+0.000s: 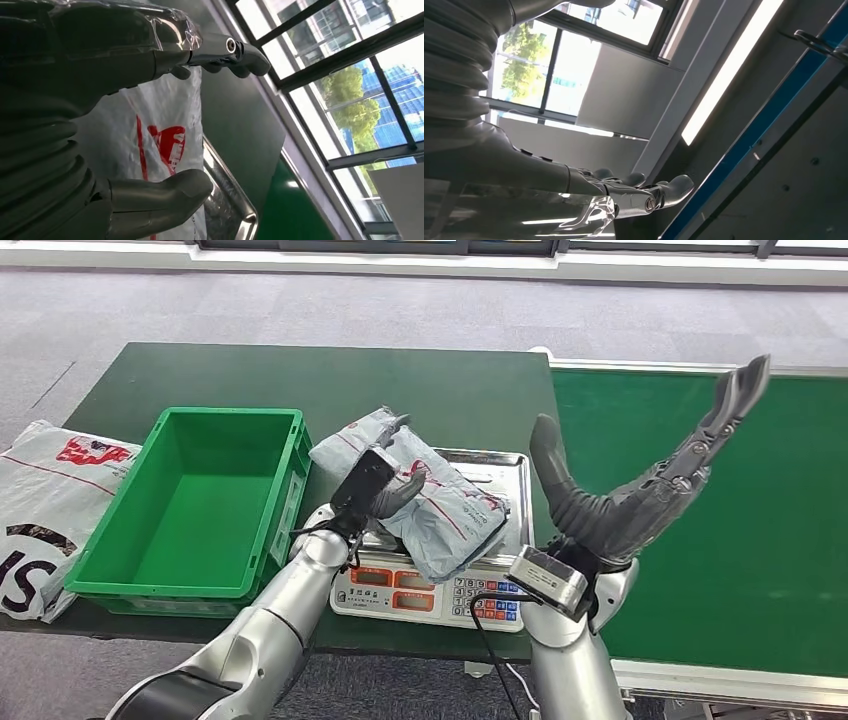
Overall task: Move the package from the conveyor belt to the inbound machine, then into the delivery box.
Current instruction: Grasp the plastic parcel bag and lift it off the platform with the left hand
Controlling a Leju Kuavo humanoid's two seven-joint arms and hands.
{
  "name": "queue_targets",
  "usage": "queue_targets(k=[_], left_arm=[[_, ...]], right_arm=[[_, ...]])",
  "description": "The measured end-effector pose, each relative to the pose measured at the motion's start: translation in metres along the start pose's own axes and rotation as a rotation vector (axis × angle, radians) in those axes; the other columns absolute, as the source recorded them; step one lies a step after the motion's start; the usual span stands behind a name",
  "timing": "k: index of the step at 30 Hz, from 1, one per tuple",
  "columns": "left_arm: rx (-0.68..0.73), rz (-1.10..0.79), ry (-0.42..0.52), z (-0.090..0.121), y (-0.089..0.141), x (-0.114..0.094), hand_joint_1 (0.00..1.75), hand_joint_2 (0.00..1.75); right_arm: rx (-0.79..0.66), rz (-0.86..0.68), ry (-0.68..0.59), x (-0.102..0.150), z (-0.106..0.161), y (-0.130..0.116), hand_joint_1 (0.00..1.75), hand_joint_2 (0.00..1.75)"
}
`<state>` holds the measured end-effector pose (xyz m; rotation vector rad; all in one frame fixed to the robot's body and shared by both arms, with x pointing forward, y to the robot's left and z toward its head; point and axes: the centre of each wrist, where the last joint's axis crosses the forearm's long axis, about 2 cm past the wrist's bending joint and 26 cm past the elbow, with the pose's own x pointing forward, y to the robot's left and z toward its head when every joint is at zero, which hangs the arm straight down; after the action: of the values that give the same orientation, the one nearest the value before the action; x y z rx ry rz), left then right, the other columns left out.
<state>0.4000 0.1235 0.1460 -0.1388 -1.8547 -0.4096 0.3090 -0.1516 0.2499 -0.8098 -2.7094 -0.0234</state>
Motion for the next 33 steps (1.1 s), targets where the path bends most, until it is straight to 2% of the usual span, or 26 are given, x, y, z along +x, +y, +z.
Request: queue_targets(k=[8,26,29,33], left_arm=[[-0.015,0.121,0.096,0.012,-0.010,-0.015,0.00,1.75],[-0.034,0.158,0.147,0.017,-0.019,-0.019,0.00,1.75],[-0.029,0.079,0.182,0.017,-0.018,-0.020,0.00,1.75],[-0.032,-0.175,0.231,0.021,-0.022,-0.021,0.00,1.75]], right_arm=[[0.003,0.014,0.011,-0.003,0.003,-0.003,0.00,1.75],[0.026,0.029,0.025,-0.006,0.011,-0.004,0.00,1.75],[0.026,0.034,0.030,-0.007,0.012,-0.005,0.00,1.75],[0.029,0.039,0.036,-0.009,0.013,-0.006,0.00,1.75]])
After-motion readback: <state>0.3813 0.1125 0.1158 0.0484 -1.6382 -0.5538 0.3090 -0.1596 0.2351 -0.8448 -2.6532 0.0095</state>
